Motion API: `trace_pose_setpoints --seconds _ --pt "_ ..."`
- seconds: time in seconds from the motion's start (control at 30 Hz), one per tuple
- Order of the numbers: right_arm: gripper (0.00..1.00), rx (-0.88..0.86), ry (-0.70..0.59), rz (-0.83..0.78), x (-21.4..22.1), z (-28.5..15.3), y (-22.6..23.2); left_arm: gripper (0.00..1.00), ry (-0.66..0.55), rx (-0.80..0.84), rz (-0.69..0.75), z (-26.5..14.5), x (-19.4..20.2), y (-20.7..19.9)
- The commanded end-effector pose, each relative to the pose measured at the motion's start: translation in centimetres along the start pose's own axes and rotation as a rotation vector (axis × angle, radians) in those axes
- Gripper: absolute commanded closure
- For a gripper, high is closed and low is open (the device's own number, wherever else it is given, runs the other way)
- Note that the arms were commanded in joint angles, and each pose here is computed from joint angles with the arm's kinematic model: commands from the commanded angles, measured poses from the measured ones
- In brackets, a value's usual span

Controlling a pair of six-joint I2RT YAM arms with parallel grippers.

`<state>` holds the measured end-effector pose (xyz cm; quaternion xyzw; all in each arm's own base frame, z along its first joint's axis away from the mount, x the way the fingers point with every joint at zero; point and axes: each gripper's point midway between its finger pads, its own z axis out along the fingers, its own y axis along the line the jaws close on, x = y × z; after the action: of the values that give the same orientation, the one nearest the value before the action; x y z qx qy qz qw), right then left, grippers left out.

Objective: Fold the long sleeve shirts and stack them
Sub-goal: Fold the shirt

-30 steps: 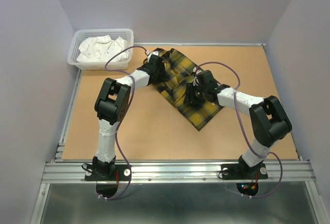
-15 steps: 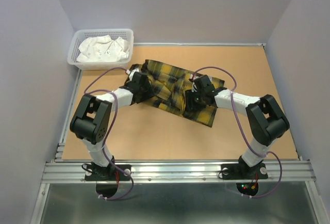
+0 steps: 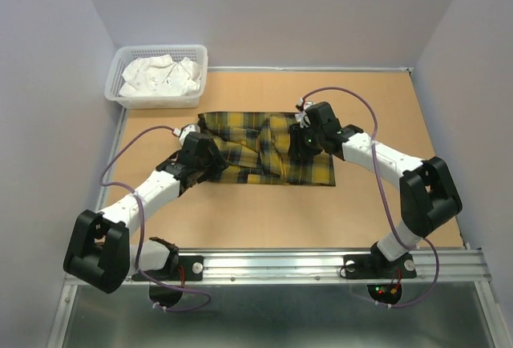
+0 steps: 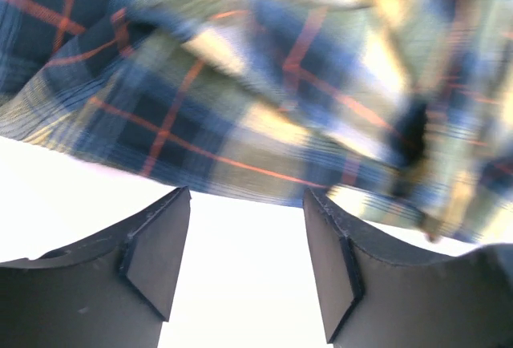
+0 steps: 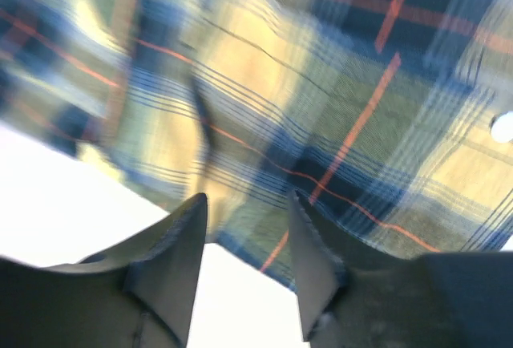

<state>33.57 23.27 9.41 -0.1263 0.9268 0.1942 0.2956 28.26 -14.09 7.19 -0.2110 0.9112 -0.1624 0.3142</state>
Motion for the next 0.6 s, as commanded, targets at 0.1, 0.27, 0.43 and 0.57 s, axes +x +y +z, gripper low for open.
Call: trace_pose_setpoints --seconds 0.1,0.27,0.43,0.57 --pt "0.62 -0.123 -0.064 0.025 -2.8 -0.8 3.7 0.32 -0.106 0.126 0.038 -2.8 -3.9 -5.0" --pt "0.68 -0.146 -0.026 0.032 -1.0 1.4 5.2 0.32 -0.117 0.14 0.073 -2.9 -4.1 -5.6" --pt "0.73 -0.139 0.049 -0.007 3.0 4.0 6.4 0.32 -0.117 0.144 0.097 -3.1 -3.7 -5.7" --pt "0.74 -0.123 0.113 -0.012 5.7 5.2 6.3 0.32 -0.112 0.142 0.111 -3.0 -3.2 -5.5"
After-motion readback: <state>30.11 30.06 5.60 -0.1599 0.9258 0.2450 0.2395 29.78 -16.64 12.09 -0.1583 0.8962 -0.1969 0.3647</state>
